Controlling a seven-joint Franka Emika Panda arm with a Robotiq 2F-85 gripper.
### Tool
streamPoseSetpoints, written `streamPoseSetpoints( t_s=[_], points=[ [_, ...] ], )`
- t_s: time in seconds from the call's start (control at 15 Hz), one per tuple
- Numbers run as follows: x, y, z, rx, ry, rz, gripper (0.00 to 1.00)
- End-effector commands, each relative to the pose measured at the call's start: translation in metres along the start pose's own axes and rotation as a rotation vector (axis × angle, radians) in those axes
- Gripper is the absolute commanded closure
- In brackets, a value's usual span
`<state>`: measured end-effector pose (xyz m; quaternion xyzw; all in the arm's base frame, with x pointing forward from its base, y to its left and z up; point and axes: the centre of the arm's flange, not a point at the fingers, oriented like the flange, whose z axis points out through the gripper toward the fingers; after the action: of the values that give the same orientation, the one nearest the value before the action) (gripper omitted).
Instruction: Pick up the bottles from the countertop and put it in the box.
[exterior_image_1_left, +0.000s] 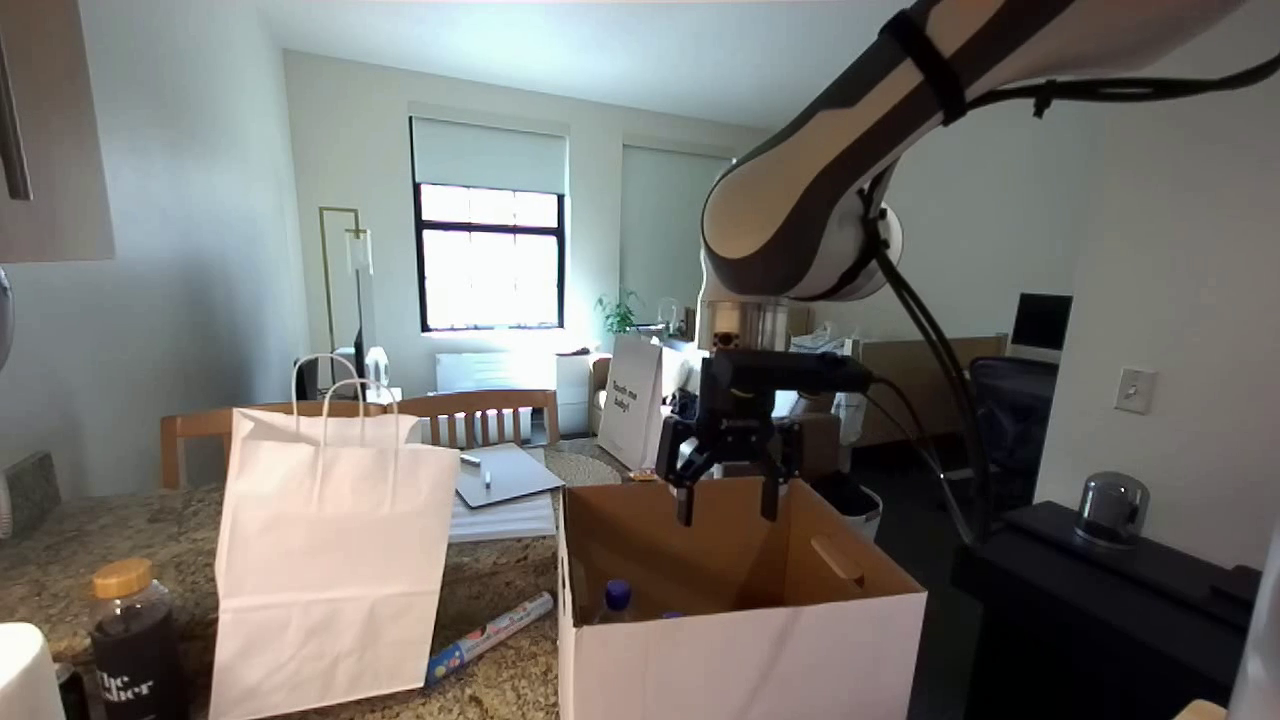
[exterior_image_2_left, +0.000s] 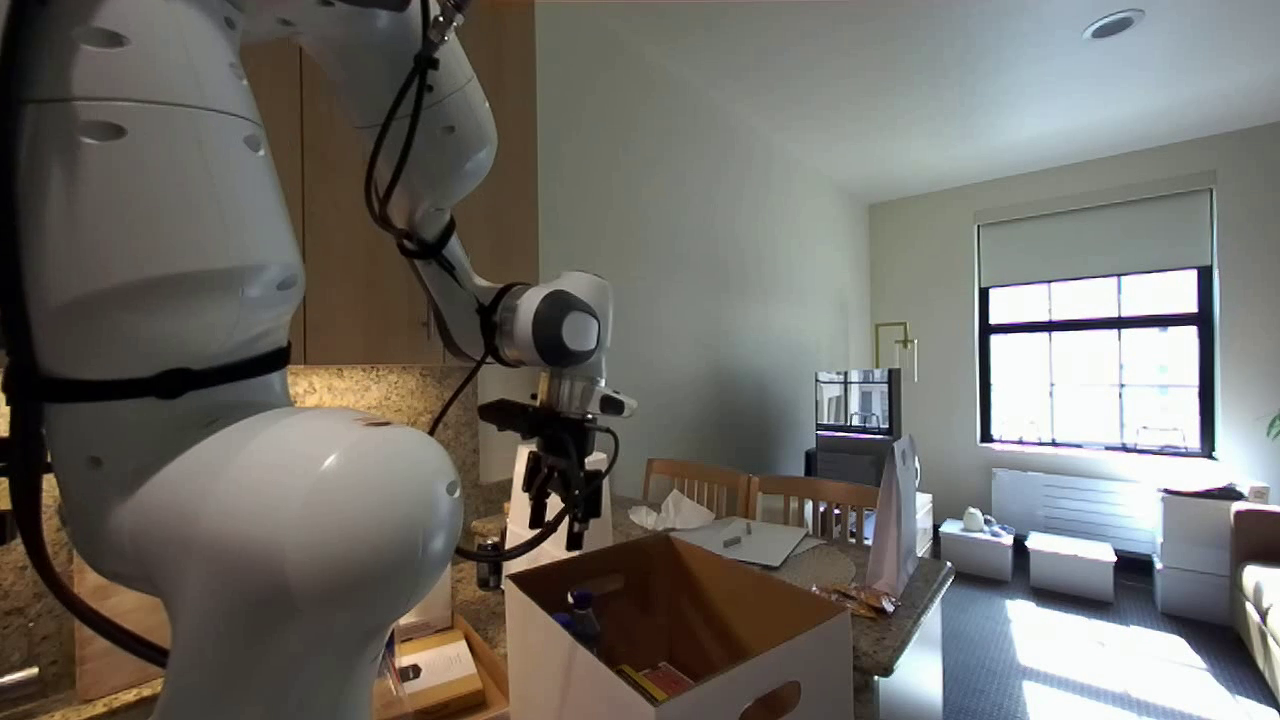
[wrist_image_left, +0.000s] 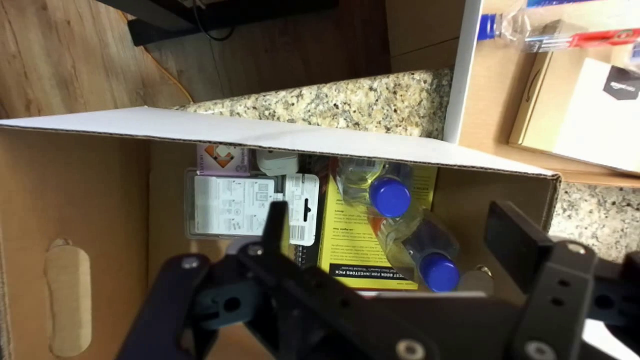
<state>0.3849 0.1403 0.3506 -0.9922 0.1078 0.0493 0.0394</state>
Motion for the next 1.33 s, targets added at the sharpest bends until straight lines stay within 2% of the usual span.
streamPoseSetpoints(
  t_s=[0.0,0.13,0.53,1.2,1.27],
  points=[
    [-0.011,0.005,-0.04,-0.085,-0.054,0.049,0.0],
    [-0.015,0.002,-0.058,-0.139,-0.085,0.063,0.0],
    [-0.028,-0.02,-0.1,-0.262,-0.012,0.028,0.0],
    [-0.034,-0.016,-0.118,-0.297,0.094,-0.053,0.0],
    [-0.028,-0.025,-0.116,-0.278,0.06,-0.032,0.0]
  ],
)
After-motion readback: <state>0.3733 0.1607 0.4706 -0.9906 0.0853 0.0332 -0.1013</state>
